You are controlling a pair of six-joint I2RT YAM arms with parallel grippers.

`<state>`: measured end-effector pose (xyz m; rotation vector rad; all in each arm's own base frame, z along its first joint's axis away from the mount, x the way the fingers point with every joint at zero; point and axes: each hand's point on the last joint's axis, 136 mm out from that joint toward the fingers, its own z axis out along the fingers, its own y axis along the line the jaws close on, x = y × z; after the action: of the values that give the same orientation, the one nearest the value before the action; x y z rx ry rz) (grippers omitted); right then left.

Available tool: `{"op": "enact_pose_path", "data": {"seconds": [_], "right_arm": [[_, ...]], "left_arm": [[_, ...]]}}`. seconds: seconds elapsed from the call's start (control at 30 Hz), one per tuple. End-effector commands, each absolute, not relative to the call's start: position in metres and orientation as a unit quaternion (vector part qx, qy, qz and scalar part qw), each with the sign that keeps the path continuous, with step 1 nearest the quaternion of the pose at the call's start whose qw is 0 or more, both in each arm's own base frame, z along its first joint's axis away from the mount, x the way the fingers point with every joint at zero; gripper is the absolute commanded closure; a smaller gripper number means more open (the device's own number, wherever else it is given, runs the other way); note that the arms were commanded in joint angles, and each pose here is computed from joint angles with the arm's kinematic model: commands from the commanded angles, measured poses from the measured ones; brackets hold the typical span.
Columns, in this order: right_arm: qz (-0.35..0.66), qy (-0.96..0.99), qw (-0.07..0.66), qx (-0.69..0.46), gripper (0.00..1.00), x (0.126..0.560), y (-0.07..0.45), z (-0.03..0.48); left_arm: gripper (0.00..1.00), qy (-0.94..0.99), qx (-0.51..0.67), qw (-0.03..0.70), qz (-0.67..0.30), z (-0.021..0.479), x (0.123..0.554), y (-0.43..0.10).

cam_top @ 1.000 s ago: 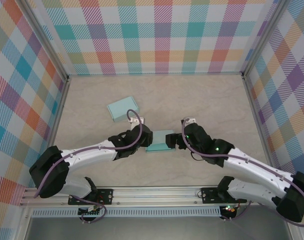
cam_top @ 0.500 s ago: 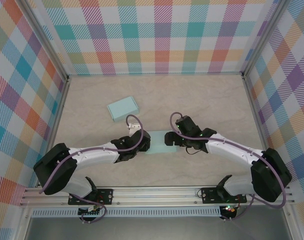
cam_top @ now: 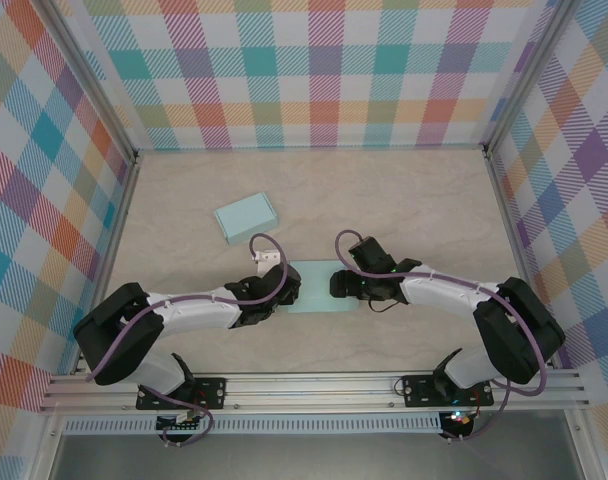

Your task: Fold the paper box

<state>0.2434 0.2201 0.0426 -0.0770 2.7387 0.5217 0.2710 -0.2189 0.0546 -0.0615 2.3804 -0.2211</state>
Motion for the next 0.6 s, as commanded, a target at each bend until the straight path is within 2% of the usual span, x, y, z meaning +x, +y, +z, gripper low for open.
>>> {"op": "enact_pose_path", "data": {"seconds": [0.0, 0.23, 0.37, 0.57], "right_arm": [[0.196, 0.967, 0.162, -0.026, 0.19, 0.237, 0.223, 0.041], [0.232, 0.954, 0.191, -0.018, 0.1, 0.244, 0.225, 0.072], [0.272, 0.943, 0.19, -0.008, 0.0, 0.245, 0.233, 0.084], [0.309, 0.938, 0.156, -0.002, 0.0, 0.246, 0.243, 0.077]], "left_arm": [[0.39, 0.931, -0.019, 0.353, -0.086, 0.049, 0.263, -0.215], [0.37, 0.922, -0.023, 0.373, -0.107, 0.074, 0.273, -0.213], [0.36, 0.915, -0.021, 0.361, -0.179, 0.086, 0.275, -0.225], [0.38, 0.917, -0.012, 0.341, -0.207, 0.083, 0.276, -0.229]]}}
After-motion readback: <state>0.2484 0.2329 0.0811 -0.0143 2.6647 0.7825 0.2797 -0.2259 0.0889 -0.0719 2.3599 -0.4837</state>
